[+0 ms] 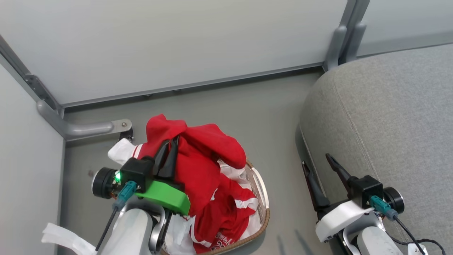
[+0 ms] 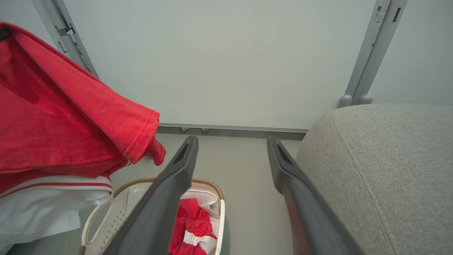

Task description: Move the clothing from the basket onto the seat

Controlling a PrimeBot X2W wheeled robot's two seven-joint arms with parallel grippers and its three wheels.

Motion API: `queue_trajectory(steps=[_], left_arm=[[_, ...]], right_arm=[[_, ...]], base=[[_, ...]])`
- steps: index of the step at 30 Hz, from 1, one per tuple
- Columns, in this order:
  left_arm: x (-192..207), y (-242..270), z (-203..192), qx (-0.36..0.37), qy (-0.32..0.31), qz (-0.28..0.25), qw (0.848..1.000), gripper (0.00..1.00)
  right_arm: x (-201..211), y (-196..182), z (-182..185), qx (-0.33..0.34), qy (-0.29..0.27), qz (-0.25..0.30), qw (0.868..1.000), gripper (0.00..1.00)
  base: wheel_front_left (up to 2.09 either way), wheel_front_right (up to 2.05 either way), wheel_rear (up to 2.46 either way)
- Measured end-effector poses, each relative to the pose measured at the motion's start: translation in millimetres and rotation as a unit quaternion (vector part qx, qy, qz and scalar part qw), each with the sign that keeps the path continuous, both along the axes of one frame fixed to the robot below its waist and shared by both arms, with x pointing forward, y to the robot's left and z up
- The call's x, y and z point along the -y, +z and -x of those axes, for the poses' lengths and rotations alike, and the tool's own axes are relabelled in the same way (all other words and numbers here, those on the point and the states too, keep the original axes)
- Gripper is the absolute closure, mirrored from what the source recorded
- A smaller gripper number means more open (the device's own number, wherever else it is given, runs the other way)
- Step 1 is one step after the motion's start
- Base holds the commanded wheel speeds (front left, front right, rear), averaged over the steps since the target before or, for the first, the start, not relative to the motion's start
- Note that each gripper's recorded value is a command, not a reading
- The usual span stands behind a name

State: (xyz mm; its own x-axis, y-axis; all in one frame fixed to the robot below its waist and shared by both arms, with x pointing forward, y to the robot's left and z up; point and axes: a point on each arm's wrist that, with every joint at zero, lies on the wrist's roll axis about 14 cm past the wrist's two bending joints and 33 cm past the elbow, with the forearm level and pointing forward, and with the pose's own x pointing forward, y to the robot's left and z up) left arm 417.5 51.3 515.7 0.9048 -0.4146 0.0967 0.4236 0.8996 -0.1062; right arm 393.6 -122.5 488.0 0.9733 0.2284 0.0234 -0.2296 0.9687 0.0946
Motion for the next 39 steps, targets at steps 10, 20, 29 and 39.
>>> queue_trajectory(steps=[10,20,29,39], left_arm=[[-5,42,5,0.055,0.006,0.023,0.998,1.0],[2,35,11,0.037,-0.006,0.04,0.999,1.0],[12,33,16,0.03,-0.026,0.043,0.998,1.0],[27,40,21,0.037,-0.054,0.047,0.997,1.0]], right_arm=[[-31,-10,17,-0.016,0.05,0.01,0.999,0.0],[-113,22,6,0.041,0.186,0.057,0.98,0.0],[-162,22,-7,0.038,0.274,0.094,0.957,0.0],[-185,-15,-1,-0.03,0.324,0.103,0.94,0.0]], base=[[0.0,0.0,0.0],[0.0,0.0,0.0],[0.0,0.0,0.0],[0.0,0.0,0.0]])
